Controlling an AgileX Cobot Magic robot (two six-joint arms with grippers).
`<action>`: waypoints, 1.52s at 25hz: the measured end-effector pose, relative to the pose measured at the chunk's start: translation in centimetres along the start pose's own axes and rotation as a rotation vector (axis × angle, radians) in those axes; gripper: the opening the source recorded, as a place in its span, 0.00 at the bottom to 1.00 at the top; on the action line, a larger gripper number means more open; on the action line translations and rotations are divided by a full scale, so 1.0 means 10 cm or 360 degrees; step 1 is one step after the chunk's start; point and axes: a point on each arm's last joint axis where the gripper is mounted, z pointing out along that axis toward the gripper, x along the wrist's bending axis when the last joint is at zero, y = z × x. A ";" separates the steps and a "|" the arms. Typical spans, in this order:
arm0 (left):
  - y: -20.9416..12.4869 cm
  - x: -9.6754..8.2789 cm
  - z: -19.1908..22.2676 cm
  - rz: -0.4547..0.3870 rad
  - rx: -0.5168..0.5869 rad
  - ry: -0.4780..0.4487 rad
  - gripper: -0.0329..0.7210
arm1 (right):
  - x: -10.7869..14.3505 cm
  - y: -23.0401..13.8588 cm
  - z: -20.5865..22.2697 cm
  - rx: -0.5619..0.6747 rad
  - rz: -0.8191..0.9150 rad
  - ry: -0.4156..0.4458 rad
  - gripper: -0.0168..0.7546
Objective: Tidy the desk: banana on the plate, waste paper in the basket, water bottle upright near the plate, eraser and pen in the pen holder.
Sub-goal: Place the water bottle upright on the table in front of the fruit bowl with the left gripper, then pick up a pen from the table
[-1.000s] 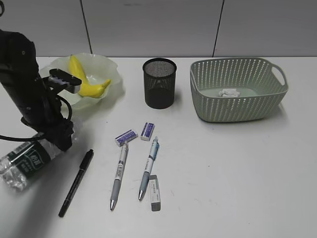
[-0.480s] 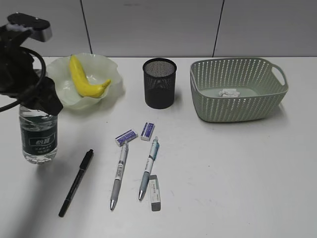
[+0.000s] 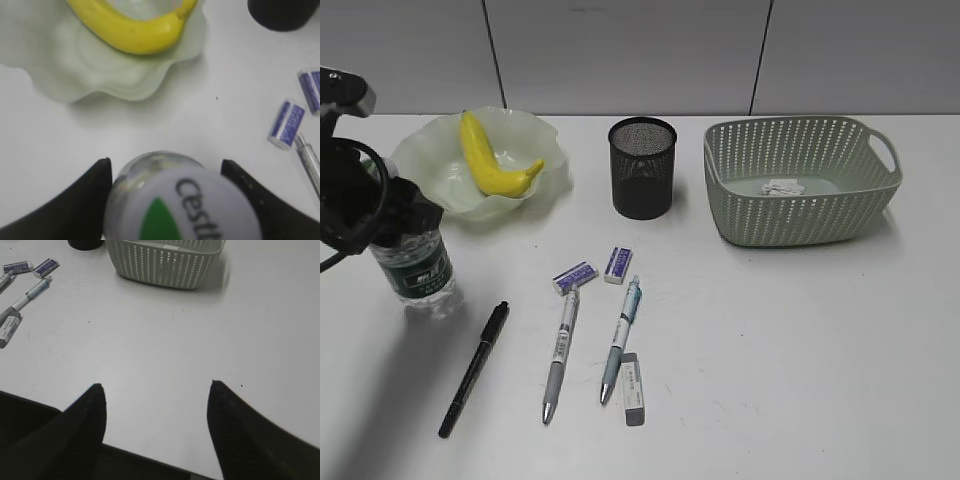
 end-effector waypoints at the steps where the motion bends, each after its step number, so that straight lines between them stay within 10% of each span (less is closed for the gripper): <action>1: 0.01 0.01 0.03 -0.0008 -0.0029 0.0016 0.68 | 0.00 0.00 0.00 0.0000 0.0000 0.0000 0.68; 12: -0.03 0.05 0.27 -0.0179 -0.0045 0.0066 0.67 | 0.00 0.00 0.00 0.0000 0.0000 0.0000 0.68; 19: -0.02 0.02 0.16 -0.0182 -0.0022 0.0027 0.85 | 0.00 0.00 0.00 0.0000 0.0000 0.0000 0.68; 31: 0.21 -0.01 -0.93 -0.0163 -0.0354 -0.0066 0.82 | 0.00 0.00 0.00 0.0000 0.0000 0.0000 0.68; 38: -0.20 -0.06 -1.89 -0.0056 -0.0277 -0.0094 0.74 | 0.00 0.00 0.00 0.0000 0.0000 0.0000 0.68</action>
